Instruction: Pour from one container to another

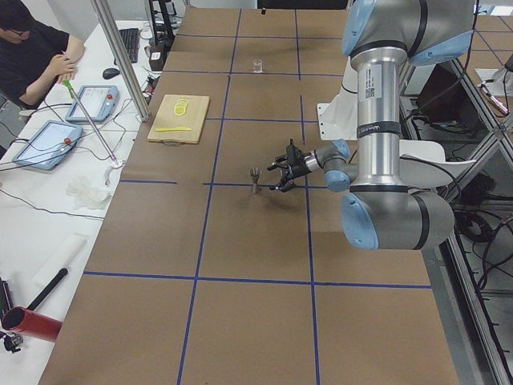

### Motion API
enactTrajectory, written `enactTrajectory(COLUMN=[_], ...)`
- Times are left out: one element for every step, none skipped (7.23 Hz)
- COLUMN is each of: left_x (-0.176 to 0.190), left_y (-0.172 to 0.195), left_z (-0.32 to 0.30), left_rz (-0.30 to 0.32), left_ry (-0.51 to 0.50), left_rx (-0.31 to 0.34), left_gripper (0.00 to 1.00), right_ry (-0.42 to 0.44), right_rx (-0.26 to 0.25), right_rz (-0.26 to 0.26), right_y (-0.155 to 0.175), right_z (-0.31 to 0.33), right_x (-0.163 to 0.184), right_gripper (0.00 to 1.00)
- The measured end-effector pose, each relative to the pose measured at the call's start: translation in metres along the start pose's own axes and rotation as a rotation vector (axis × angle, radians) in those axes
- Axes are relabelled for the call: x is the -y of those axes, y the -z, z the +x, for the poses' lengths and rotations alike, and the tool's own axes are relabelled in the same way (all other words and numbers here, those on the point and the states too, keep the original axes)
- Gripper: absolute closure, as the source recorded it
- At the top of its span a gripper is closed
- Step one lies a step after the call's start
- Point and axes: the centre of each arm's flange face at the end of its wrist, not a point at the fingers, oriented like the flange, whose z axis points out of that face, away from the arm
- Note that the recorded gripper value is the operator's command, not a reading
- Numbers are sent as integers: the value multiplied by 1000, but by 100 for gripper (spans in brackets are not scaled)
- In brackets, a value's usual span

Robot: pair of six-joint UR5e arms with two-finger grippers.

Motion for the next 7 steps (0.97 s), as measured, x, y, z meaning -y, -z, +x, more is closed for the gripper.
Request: enactTrajectory(left_x=[7, 10, 8, 2, -5, -10, -13], left_y=[-5, -12, -17, -22, -30, -36, -41], left_z=[-1, -5, -7, -3, 3, 8, 9], left_rz=[33, 59, 77, 85, 91, 97, 101], left_ry=[-18, -42, -60, -65, -66, -66, -68], left_rx=[8, 22, 32, 34, 37, 42, 46], left_gripper=[1, 2, 2, 4, 6, 8, 10], right_ry=[-9, -16, -24, -29, -30, -30, -34], right_rx=[-10, -16, -14, -12, -11, -8, -2], right_rz=[1, 0, 2, 5, 9, 10, 7], right_y=[-7, -14, -20, -24, -26, -26, -23], right_z=[-15, -29, -41, -51, -58, -64, -70], right_x=[-6, -12, -18, -22, -26, -29, -35], right_gripper=[0, 0, 0, 0, 0, 0, 0])
